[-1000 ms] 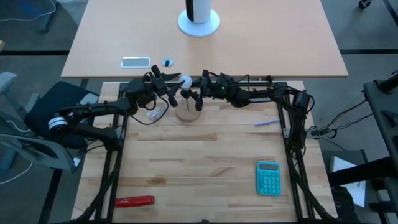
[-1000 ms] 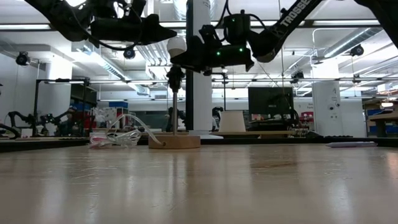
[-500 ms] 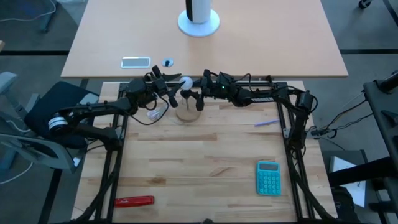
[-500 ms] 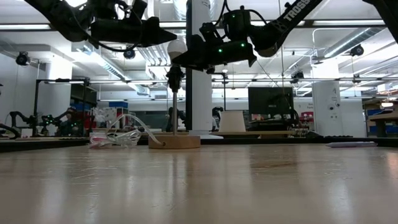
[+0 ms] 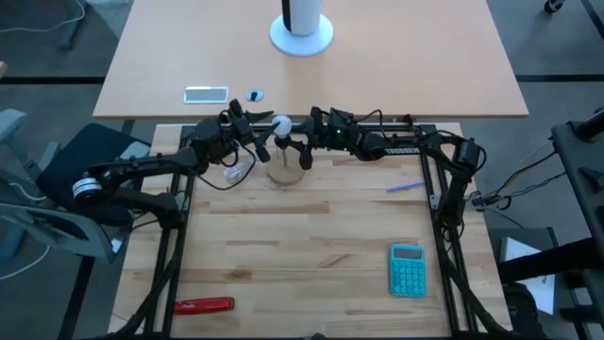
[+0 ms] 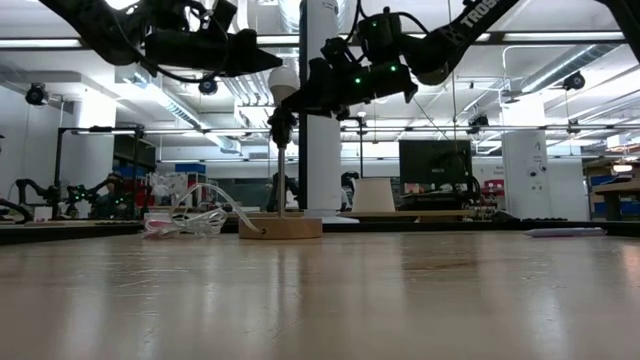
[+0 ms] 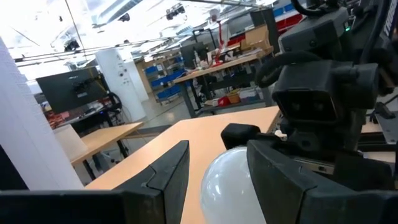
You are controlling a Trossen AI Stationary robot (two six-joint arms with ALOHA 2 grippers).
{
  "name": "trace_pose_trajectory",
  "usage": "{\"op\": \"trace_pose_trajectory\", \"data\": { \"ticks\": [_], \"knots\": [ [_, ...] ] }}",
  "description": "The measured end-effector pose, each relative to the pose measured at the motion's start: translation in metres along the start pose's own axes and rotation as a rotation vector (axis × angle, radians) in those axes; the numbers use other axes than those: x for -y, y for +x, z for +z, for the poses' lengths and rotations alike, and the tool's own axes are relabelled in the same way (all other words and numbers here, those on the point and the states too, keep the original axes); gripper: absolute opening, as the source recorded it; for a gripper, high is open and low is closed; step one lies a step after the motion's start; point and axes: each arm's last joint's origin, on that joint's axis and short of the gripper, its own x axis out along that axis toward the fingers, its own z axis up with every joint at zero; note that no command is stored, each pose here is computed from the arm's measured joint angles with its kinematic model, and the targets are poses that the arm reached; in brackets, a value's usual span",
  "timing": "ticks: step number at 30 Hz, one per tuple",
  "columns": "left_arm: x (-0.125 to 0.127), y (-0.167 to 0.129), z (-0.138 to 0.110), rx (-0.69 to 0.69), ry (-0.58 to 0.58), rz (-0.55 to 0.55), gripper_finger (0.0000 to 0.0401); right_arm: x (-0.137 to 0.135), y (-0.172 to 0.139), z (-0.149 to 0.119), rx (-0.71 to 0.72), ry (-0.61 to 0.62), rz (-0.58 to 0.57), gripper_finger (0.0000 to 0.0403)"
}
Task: Screw lightbulb
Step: Insert the light bulb into the bulb socket
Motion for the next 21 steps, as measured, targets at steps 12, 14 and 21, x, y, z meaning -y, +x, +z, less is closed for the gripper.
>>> {"op": "trace_pose_trajectory", "data": {
  "ticks": [12,14,21],
  "knots": [
    [0.0,-0.004,0.003,-0.001,-0.003,-0.005,0.0154,0.0,-0.02,0.02,-0.056,-0.04,-0.022,0.0179],
    [0.0,-0.005,0.004,-0.003,-0.003,-0.008,0.0154,0.001,-0.025,0.026,-0.05,-0.053,-0.071,0.0179],
    [0.001,-0.005,0.004,-0.007,-0.004,-0.012,0.0154,0.005,-0.032,0.038,-0.01,-0.087,-0.164,0.0156]
  ]
}}
